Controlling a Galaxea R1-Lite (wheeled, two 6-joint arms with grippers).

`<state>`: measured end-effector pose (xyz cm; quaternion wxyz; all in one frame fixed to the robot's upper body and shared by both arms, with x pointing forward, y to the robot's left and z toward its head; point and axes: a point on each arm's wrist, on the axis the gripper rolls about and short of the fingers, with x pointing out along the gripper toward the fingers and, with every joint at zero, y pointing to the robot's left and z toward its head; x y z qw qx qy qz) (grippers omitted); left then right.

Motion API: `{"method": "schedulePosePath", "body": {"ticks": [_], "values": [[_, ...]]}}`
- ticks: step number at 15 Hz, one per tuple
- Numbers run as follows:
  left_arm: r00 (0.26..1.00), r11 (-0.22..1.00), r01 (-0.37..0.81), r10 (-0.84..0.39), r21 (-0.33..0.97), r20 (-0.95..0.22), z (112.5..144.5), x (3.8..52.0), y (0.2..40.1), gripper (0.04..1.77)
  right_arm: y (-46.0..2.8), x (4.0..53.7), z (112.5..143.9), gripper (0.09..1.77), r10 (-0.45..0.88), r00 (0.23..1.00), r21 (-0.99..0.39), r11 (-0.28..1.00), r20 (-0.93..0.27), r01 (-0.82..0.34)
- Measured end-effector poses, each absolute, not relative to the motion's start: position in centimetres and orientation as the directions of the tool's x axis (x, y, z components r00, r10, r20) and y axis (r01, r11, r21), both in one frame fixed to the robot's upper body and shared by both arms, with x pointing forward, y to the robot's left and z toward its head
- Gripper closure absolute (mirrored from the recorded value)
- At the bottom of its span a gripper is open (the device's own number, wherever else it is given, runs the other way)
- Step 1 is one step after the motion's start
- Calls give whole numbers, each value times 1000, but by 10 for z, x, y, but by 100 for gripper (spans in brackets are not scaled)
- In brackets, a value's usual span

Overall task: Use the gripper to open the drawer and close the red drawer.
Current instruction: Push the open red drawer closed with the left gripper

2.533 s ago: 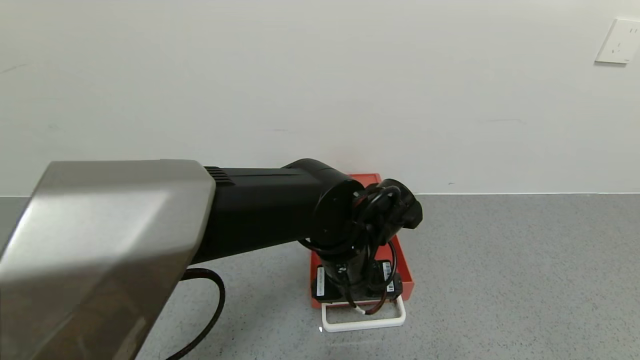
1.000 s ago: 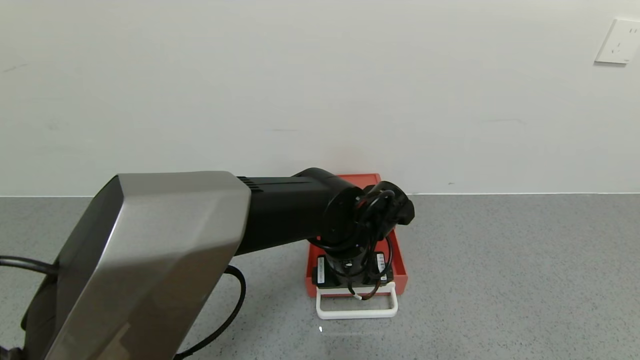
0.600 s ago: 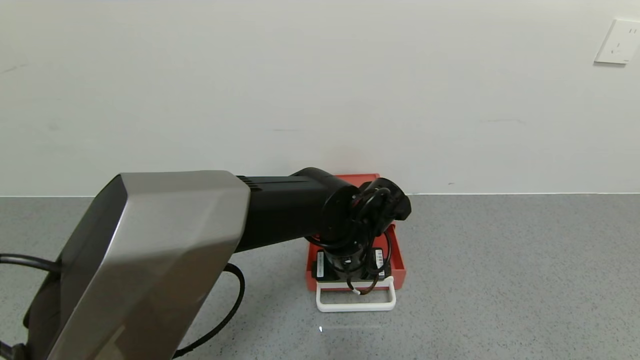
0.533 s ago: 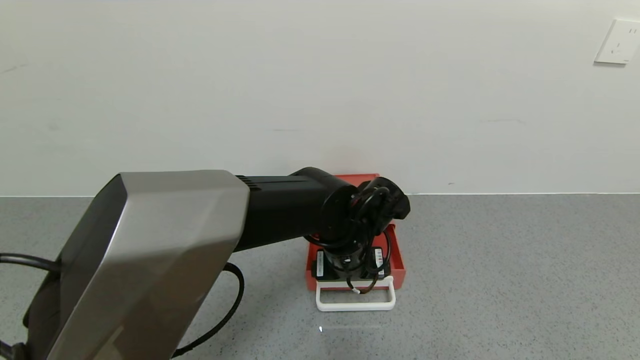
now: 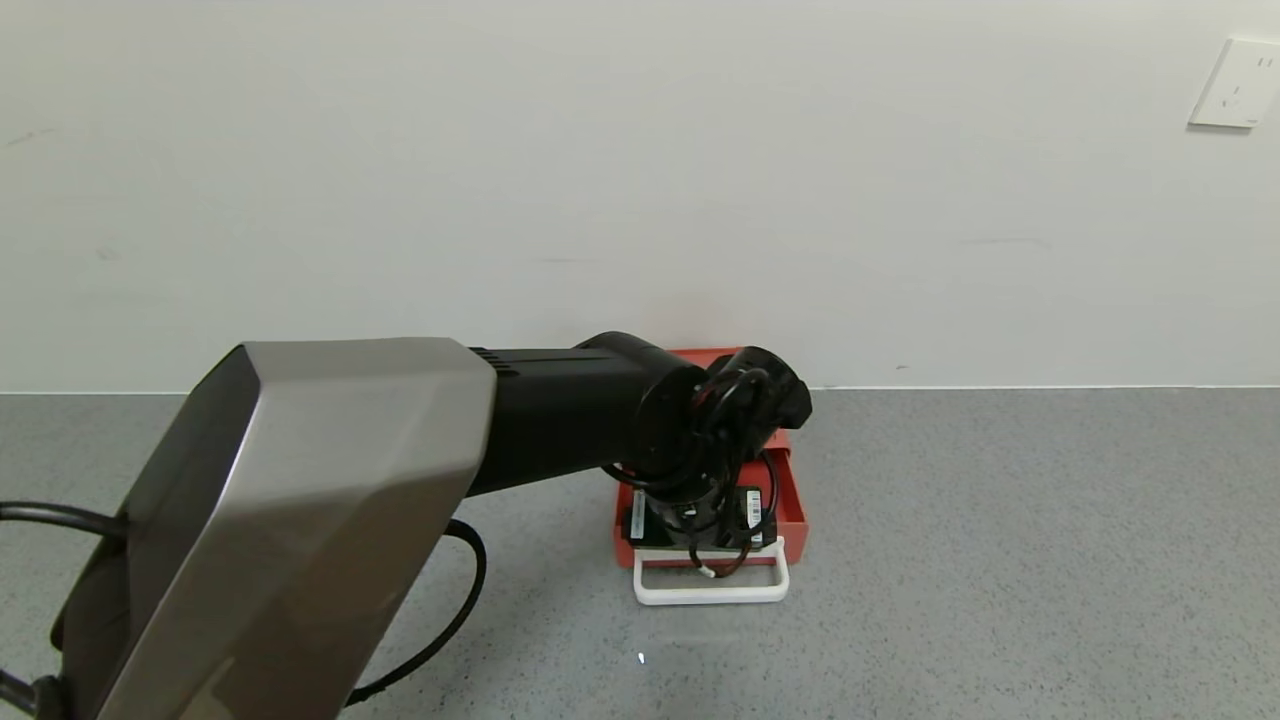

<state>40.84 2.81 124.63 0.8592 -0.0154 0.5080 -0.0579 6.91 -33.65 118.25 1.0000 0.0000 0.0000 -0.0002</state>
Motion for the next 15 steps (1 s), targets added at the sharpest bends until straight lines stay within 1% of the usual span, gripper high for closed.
{"method": "schedulePosePath", "body": {"ticks": [3, 15], "values": [[509, 993, 99, -107, -65, -854, 1245, 412, 26, 6, -336, 69, 1182, 15, 0, 1000, 0, 1000, 0, 0], [579, 991, 125, -113, -49, -808, 1241, 428, 27, 6, -336, 69, 1182, 15, 0, 1000, 0, 1000, 0, 0]]}}
